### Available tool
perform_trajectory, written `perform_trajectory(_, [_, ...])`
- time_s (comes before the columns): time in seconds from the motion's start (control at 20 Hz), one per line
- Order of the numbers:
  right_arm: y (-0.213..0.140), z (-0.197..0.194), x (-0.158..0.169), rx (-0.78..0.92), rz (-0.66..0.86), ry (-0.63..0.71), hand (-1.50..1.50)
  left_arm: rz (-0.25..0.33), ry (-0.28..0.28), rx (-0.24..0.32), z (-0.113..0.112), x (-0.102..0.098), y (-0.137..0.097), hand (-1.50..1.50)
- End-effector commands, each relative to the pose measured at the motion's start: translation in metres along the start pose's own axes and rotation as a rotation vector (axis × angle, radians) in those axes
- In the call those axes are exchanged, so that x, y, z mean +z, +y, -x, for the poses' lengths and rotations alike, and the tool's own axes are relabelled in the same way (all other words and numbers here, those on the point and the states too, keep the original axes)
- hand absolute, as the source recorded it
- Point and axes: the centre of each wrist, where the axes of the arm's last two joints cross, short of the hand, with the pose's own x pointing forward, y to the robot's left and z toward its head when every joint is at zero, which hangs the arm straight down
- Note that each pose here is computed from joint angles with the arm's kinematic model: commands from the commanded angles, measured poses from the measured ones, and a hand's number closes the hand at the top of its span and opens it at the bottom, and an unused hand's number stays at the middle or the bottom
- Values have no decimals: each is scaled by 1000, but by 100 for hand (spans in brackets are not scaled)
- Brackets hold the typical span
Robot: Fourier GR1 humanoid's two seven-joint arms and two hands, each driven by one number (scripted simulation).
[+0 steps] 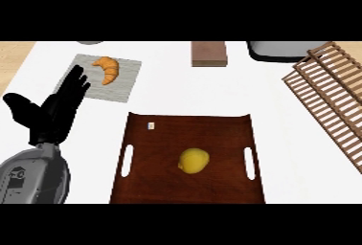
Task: Pick the squash from the tray and place it in the tiered shelf
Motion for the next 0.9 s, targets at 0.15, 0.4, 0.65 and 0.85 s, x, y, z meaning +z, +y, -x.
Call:
perform_trajectory(0.15, [5, 31, -25, -91, 163, -51, -150, 26, 1, -1, -9, 2, 14, 0])
perform_trajectory(0.4, [-29, 23, -32, -176, 188, -113, -150, -12, -1, 13, -12, -8, 8, 0])
perform_trajectory(0.65, [-80, 29, -42, -213, 6, -34, -150, -10, 6, 5, -5, 11, 14, 0])
perform_trajectory(0.85, [-126, 57, -24, -275, -48, 22, -150, -13, 12, 4, 12, 17, 7, 0])
